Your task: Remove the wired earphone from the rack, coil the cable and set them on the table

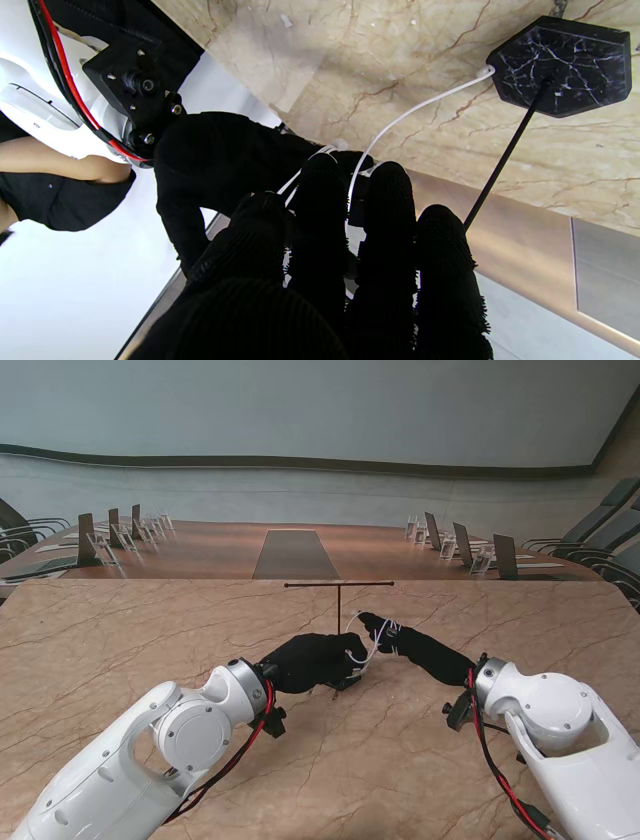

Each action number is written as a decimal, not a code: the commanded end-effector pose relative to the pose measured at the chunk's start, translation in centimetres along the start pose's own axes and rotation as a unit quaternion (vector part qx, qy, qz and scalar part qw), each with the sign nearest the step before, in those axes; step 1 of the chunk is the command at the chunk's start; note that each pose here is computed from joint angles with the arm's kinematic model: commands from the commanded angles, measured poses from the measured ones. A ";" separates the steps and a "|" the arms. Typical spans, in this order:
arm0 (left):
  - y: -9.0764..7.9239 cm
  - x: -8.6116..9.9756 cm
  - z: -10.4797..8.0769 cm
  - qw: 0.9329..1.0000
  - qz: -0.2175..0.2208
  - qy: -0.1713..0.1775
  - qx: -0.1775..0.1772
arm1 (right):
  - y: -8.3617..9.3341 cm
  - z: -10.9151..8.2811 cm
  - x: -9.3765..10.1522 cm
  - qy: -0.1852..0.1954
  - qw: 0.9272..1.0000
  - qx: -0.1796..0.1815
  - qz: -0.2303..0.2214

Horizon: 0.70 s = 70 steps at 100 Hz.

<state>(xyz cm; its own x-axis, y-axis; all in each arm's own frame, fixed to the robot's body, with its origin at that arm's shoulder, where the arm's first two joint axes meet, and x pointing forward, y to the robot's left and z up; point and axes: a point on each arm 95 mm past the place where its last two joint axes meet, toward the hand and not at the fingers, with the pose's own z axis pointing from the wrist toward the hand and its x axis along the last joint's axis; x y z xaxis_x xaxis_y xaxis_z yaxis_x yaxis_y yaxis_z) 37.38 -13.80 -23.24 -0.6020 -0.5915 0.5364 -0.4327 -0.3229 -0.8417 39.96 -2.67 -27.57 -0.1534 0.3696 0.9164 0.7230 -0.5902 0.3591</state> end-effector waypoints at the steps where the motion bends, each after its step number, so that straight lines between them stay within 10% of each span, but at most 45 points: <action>1: 0.5 -0.1 -0.1 1.000 -0.005 -0.004 -0.006 | -0.2 -0.3 0.2 0.001 1.000 -0.001 -0.005; 70: 1.6 0.6 0.5 0.999 -0.008 0.007 -0.030 | -0.6 -1.0 0.3 0.018 1.000 -0.017 -0.010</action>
<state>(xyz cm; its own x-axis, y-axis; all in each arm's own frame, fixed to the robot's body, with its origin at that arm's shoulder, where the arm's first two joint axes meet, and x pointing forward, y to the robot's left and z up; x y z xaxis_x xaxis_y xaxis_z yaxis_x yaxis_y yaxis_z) 37.29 -14.53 -24.16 -0.5934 -0.5916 0.5458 -0.4676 -0.2985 -0.8320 38.63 -3.27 -27.25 -0.1839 0.3676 0.9116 0.6984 -0.6038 0.3843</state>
